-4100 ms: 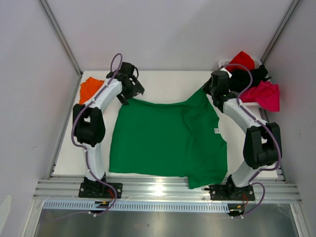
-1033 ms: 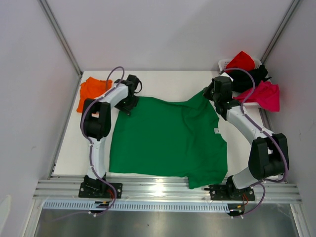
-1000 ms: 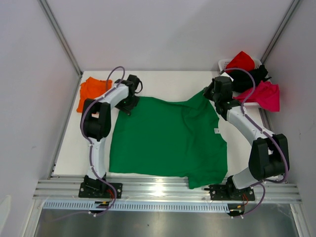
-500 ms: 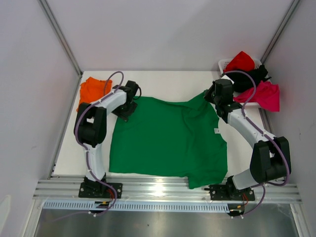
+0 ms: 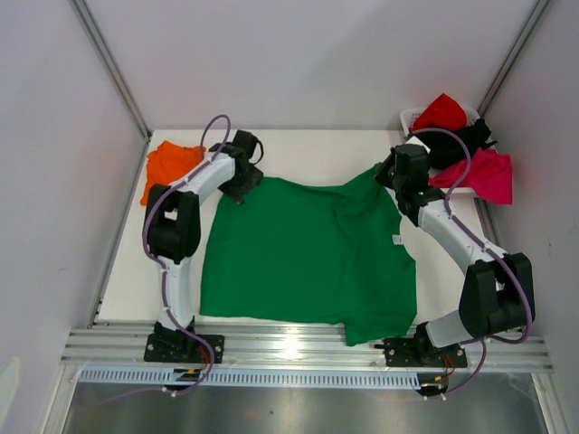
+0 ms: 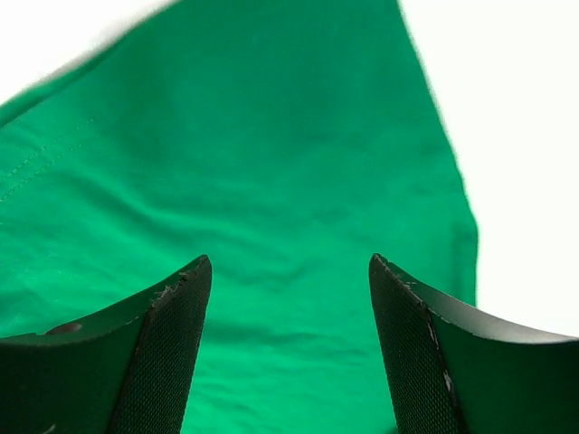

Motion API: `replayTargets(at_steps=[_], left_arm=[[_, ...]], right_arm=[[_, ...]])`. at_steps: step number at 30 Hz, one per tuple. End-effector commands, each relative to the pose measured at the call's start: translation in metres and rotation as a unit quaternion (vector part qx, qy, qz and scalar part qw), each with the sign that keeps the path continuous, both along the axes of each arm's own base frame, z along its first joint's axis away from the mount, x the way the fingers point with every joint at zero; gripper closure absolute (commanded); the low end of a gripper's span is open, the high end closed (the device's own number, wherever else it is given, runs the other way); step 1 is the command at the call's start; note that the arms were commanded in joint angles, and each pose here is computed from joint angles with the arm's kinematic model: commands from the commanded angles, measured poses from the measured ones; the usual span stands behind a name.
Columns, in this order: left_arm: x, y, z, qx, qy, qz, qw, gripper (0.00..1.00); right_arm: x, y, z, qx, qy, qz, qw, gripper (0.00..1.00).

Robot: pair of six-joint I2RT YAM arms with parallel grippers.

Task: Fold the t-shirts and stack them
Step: Flatten the tshirt out

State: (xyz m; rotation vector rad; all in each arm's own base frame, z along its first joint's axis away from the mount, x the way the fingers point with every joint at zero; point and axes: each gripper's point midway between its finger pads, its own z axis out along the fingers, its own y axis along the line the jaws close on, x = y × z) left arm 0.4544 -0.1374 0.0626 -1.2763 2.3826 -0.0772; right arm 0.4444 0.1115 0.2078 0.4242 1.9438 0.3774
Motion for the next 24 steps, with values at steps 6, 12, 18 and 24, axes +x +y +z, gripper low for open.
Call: replayTargets(at_steps=[6, 12, 18, 24], left_arm=[[-0.033, -0.013, -0.023, -0.032, 0.078, -0.044, 0.995, 0.27], [-0.045, -0.014, -0.036, -0.04, 0.116, -0.044, 0.992, 0.29], [-0.076, -0.014, -0.046, -0.058, 0.161, -0.021, 0.985, 0.29], [-0.099, -0.007, -0.054, -0.064, 0.153, 0.014, 0.986, 0.3]], right_arm=[[0.0, -0.003, 0.025, 0.008, -0.035, -0.002, 0.999, 0.97], [-0.002, -0.002, 0.029, 0.012, -0.037, -0.001, 0.999, 0.97], [-0.004, -0.004, 0.032, 0.013, -0.04, -0.003, 0.999, 0.97], [-0.006, -0.003, 0.032, 0.017, -0.041, -0.001, 0.999, 0.97]])
